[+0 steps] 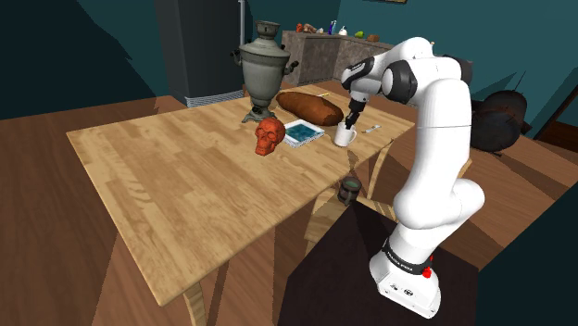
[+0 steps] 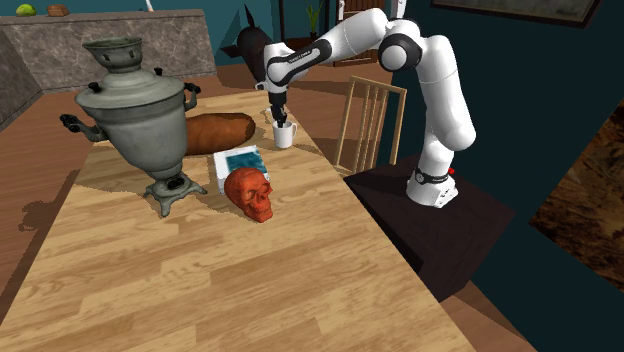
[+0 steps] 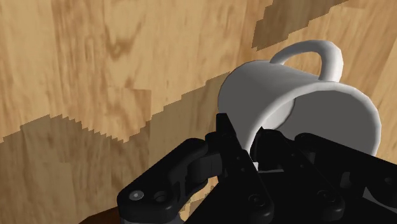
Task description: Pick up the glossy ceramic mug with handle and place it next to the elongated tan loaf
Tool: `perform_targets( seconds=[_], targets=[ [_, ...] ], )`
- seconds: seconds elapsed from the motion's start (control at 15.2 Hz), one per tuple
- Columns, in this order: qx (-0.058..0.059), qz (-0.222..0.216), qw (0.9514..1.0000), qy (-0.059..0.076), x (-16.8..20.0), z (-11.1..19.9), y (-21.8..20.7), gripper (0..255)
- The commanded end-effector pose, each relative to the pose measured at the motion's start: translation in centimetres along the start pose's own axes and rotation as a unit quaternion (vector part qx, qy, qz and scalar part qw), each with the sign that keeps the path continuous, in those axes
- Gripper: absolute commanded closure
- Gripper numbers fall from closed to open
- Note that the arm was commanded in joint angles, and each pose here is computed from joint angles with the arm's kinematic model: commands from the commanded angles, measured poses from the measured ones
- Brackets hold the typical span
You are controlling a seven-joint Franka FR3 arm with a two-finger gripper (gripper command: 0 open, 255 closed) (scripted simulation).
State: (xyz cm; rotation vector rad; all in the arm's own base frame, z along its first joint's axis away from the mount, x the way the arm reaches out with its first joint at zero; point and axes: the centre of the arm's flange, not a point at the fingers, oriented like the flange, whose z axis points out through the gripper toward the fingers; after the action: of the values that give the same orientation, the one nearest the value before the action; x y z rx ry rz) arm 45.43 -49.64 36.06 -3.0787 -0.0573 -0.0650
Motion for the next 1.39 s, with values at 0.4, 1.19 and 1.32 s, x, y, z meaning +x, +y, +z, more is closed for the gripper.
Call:
perform_targets(
  seconds=[0.4, 1.19, 1.32],
  targets=[
    [0.0, 0.0, 1.0, 0.0, 0.0, 0.0, 0.0, 0],
    [0.0, 0.0, 1.0, 0.0, 0.0, -5.0, 0.0, 0],
    [0.0, 0.0, 1.0, 0.0, 0.0, -5.0, 0.0, 0]
  ],
)
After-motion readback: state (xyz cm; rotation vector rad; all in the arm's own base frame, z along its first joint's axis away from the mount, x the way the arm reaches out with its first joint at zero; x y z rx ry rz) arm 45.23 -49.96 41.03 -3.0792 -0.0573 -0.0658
